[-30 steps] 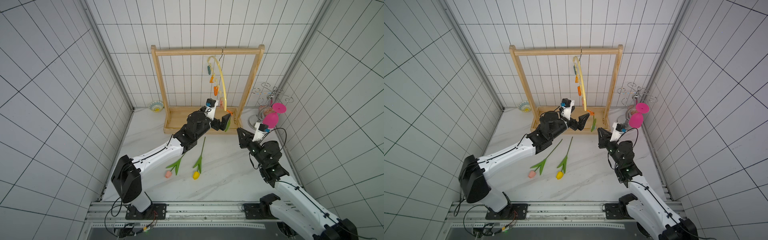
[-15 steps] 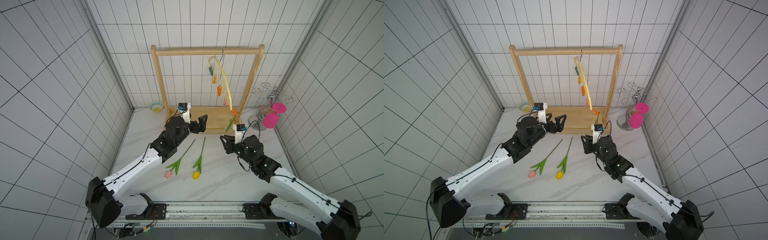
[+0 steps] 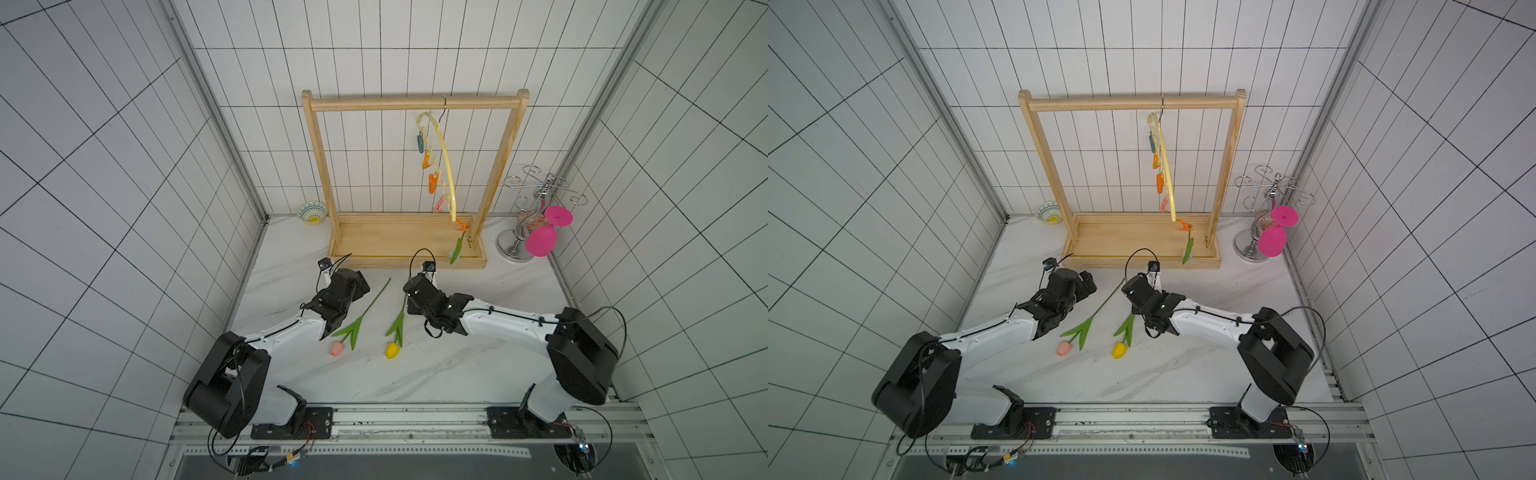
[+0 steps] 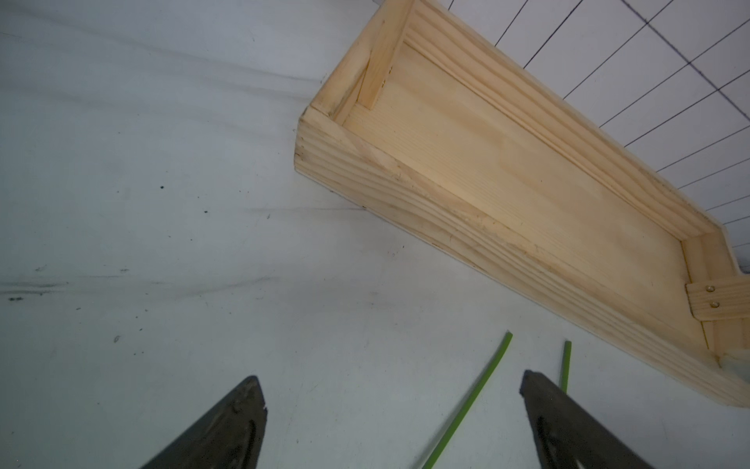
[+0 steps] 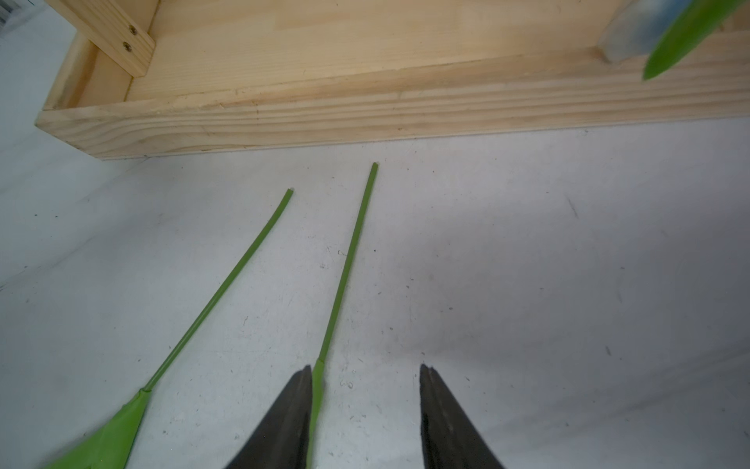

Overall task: Dry the flowers on a clothes hanger
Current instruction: Pick up the flower at the center of the board.

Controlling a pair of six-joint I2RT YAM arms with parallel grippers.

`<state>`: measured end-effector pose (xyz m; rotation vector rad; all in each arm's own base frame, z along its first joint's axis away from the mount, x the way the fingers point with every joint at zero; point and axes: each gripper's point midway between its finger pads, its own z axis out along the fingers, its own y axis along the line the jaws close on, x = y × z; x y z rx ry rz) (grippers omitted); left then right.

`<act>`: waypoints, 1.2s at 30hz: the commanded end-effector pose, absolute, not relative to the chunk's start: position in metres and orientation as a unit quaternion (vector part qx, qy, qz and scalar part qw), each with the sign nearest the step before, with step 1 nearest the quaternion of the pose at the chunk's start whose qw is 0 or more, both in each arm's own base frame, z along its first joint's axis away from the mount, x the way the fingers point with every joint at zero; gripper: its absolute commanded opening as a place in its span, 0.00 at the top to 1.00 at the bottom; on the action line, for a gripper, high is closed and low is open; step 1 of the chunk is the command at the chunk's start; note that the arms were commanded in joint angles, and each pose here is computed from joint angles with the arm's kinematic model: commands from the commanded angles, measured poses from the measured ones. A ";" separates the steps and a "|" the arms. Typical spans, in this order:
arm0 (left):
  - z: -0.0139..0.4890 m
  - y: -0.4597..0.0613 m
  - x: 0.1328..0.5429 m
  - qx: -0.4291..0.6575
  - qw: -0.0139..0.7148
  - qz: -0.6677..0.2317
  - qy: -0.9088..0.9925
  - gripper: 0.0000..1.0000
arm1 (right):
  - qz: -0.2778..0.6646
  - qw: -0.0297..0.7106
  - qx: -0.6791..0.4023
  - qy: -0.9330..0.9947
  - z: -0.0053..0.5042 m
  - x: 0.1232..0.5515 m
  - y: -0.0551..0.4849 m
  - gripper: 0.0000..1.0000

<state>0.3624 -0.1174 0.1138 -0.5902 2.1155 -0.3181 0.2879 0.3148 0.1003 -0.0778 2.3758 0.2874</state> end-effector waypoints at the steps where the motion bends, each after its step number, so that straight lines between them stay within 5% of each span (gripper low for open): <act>1: 0.125 -0.105 0.364 -0.270 0.474 -0.125 0.829 0.01 | 0.115 0.337 -0.010 0.934 0.090 0.293 0.333 0.56; 26: 0.118 -0.117 0.371 -0.245 0.452 -0.123 0.849 0.02 | 0.082 0.258 0.002 0.963 0.010 0.300 0.352 0.72; 28: 0.118 -0.119 0.371 -0.239 0.450 -0.126 0.851 0.02 | 0.083 0.255 0.004 0.963 0.008 0.302 0.351 0.77; 31: 0.122 -0.128 0.372 -0.217 0.449 -0.142 0.855 0.02 | 0.086 0.258 0.005 0.962 0.015 0.304 0.350 1.00; 36: 0.131 -0.135 0.370 -0.199 0.472 -0.181 0.840 0.03 | 0.119 0.328 -0.019 0.937 0.084 0.308 0.348 1.00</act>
